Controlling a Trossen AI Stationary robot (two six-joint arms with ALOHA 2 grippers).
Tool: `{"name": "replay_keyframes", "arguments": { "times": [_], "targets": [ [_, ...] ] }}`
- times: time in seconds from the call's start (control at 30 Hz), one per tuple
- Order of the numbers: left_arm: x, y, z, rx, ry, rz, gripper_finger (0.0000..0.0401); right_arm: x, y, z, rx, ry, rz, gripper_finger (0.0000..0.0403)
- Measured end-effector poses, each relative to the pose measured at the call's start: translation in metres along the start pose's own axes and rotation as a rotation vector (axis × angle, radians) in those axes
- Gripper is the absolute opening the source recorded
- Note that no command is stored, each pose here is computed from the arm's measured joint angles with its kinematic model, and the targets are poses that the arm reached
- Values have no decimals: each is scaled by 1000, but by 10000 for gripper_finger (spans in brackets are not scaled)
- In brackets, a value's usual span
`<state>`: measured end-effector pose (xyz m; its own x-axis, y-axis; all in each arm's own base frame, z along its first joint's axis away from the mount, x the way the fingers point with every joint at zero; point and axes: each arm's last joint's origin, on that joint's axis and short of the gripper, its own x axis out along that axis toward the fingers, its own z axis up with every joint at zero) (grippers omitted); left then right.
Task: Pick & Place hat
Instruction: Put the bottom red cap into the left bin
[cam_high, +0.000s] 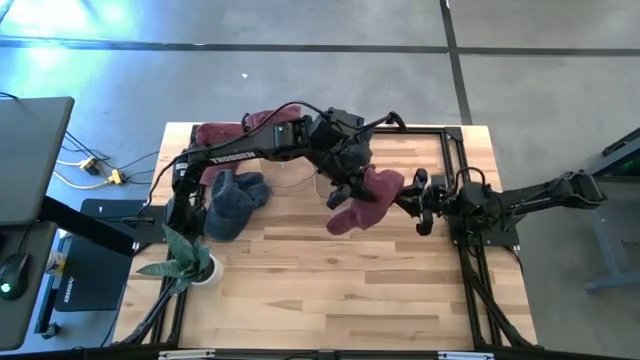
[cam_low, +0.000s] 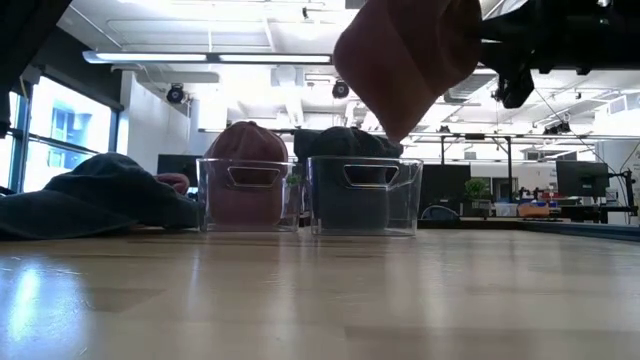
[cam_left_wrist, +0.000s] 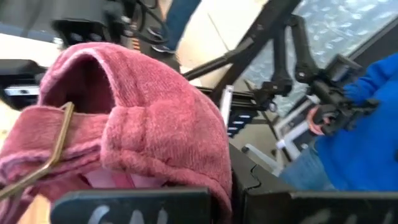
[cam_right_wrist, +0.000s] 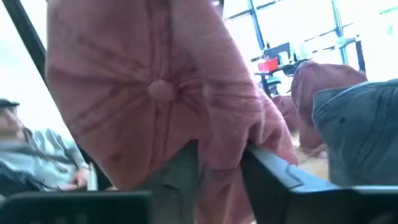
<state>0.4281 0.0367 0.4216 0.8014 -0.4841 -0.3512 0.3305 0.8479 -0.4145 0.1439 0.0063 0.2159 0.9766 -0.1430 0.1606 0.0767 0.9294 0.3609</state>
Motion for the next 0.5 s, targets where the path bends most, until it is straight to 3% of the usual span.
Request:
{"name": "replay_keyframes", "arguments": {
  "times": [0.17,0.33,0.5],
  "targets": [
    [-1,0,0,7,10,-50,0,-3,11,2,149,-7,112,10],
    [-14,4,1,37,19,-66,0,1,41,31,259,23,315,18],
    [-27,12,2,46,30,-147,0,15,73,68,178,192,267,9]
  ]
}}
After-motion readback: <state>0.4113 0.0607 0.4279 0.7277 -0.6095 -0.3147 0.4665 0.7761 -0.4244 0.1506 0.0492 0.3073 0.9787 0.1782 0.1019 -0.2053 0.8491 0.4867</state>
